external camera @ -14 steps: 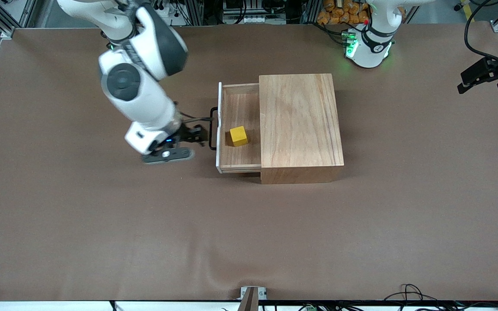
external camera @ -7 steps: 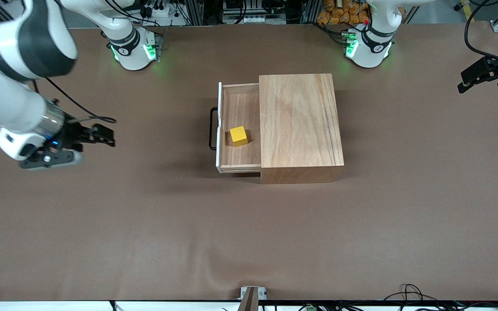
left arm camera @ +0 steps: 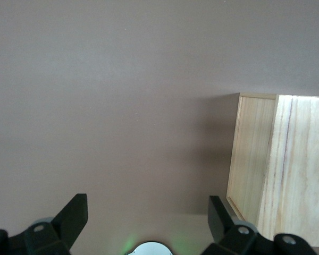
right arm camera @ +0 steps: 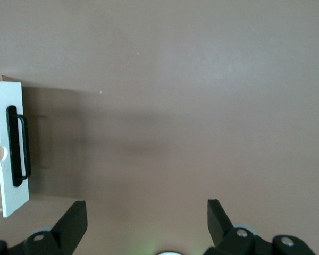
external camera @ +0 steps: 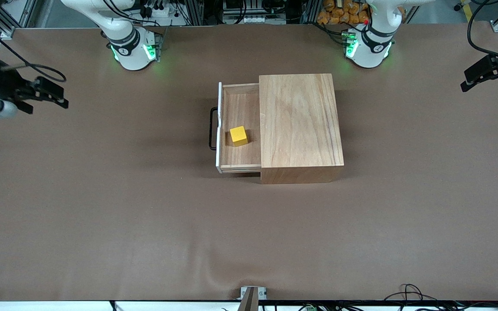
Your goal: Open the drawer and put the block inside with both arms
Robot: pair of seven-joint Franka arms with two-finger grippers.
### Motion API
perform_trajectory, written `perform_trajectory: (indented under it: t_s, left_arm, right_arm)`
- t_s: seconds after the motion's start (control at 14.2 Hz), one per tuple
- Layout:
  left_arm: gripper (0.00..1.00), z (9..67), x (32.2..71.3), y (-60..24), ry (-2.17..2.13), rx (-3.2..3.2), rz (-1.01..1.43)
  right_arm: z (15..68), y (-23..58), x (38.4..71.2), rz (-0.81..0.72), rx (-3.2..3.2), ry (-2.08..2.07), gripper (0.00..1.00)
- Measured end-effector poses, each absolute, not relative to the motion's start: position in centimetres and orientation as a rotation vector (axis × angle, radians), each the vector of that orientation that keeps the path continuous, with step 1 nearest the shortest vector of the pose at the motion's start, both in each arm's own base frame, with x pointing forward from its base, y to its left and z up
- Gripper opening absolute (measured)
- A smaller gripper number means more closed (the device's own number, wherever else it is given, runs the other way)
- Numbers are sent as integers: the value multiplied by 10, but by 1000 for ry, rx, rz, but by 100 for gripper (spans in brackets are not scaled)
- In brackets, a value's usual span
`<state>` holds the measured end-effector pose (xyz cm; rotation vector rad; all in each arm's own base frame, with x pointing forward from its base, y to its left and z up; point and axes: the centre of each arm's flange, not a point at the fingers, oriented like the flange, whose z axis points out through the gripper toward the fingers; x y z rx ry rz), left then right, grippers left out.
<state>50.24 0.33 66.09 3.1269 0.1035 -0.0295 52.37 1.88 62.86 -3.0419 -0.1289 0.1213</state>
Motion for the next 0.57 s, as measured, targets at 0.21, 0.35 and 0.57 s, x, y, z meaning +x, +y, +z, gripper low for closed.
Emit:
perform_trajectory:
  t_s: [0.21,0.35,0.57]
  left_arm:
    - [100,661,502,3,104,3127,-30]
    - [100,661,502,1,103,3127,-30]
    - [100,660,503,1,108,3128,-34]
  right_arm:
    - [632,4,518,144,-3054,-90,100]
    - [633,0,514,187,-3076,-42,100]
    - [638,-3,514,175,-3085,19,100]
